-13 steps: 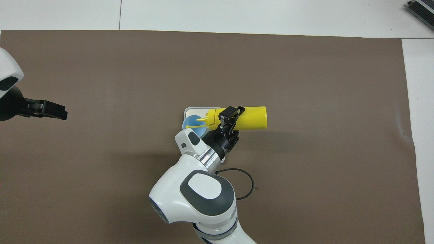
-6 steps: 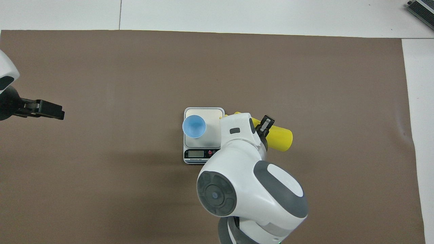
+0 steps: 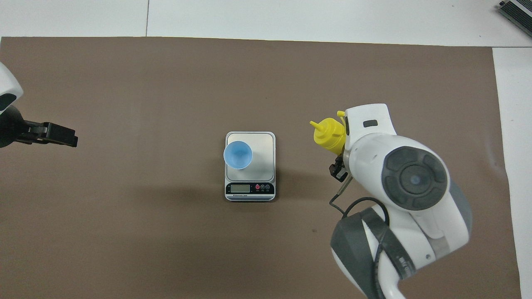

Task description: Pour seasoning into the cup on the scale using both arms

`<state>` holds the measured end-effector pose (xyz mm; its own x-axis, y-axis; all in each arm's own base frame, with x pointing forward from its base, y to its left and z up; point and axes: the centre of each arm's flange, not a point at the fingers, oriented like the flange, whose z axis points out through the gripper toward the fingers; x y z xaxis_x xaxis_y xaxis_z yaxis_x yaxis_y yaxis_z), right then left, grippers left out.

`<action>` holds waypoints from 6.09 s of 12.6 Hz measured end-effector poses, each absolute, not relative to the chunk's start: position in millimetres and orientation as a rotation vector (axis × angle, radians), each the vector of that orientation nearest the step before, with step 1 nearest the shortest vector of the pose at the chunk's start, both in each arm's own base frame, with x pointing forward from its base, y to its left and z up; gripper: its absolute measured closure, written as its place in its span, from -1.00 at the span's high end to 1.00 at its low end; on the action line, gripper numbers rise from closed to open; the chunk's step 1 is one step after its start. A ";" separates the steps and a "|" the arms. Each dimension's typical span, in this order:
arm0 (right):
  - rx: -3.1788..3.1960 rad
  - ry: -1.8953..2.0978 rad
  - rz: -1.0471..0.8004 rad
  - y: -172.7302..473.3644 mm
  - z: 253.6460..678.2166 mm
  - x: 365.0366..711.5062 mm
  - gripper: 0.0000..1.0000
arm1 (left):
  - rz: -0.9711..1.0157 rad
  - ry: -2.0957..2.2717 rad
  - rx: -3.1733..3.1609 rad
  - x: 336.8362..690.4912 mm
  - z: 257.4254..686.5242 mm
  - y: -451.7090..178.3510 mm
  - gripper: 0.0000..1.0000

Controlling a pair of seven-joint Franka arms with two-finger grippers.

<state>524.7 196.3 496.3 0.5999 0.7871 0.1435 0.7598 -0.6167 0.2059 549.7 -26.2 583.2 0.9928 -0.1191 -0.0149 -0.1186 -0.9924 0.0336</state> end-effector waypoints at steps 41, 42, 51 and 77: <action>2.913 1.614 1.287 -99.5 297.5 484.4 1.00 | -0.034 -0.180 3.104 549.1 579.3 -24.4 1.00; 2.903 1.642 1.261 -108.4 299.3 481.1 1.00 | -0.034 -0.180 3.104 549.1 579.3 -24.4 1.00; 2.818 1.784 0.760 -169.4 393.3 501.1 1.00 | -0.034 -0.180 3.104 549.1 579.3 -24.4 1.00; 3.108 -0.182 0.083 3.9 629.9 568.1 1.00 | -0.009 -0.180 3.105 550.8 580.7 -24.4 1.00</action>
